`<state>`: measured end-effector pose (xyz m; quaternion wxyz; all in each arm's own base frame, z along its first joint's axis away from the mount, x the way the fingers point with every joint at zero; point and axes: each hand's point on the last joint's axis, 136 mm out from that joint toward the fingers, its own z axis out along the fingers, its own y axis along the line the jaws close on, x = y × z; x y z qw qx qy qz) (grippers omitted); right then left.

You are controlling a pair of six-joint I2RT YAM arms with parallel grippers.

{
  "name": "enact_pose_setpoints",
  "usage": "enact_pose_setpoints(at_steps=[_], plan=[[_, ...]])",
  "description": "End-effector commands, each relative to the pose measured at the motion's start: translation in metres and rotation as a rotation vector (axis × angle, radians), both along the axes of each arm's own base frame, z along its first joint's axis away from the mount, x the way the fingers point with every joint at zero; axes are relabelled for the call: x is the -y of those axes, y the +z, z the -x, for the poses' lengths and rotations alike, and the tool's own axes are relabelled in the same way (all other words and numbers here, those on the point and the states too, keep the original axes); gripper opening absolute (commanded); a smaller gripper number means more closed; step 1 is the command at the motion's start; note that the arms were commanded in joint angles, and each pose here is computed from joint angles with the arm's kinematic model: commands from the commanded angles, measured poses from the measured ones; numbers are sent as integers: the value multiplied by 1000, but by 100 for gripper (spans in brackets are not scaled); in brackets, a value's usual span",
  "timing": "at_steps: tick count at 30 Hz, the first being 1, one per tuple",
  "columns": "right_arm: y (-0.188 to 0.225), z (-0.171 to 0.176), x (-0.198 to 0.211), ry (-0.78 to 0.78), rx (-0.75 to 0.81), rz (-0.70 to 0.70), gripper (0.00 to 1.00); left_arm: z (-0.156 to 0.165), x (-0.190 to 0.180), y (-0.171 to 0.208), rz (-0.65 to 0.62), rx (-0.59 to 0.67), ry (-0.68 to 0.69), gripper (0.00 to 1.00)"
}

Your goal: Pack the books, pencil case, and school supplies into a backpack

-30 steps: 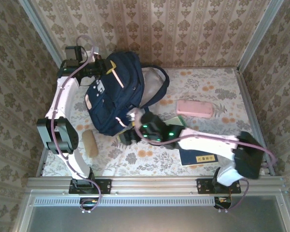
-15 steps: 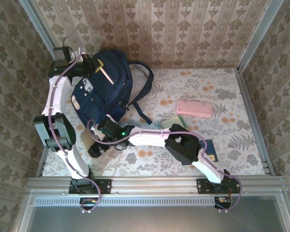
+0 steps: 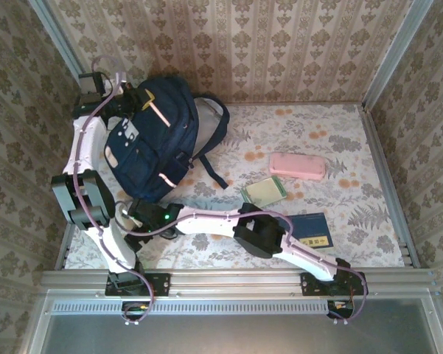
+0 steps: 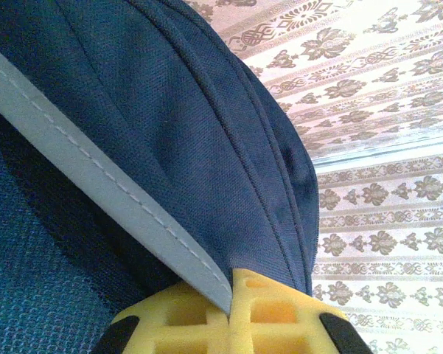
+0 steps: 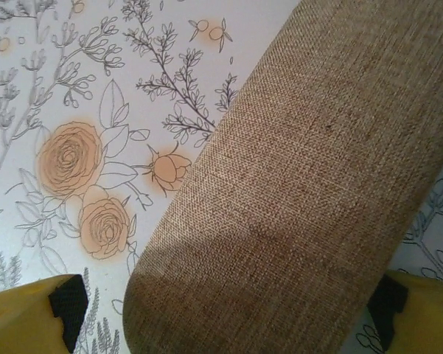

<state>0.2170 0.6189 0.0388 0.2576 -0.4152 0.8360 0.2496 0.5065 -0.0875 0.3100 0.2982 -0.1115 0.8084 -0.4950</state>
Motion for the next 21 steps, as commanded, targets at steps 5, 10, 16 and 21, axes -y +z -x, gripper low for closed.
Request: enact_pose_setpoints(at_steps=[5, 10, 16, 21], plan=[[-32, -18, 25, -61, 201, 254, 100, 8, -3, 46, 17, 160, -16, 0], [-31, -22, 28, -82, 191, 255, 91, 11, -3, 48, 22, 160, -14, 0], [-18, -18, 31, -66, 175, 240, 75, 12, -3, 51, 28, 169, -18, 0], [1, -12, 35, -51, 144, 173, 68, 13, -1, 55, 37, 179, -26, 0]])
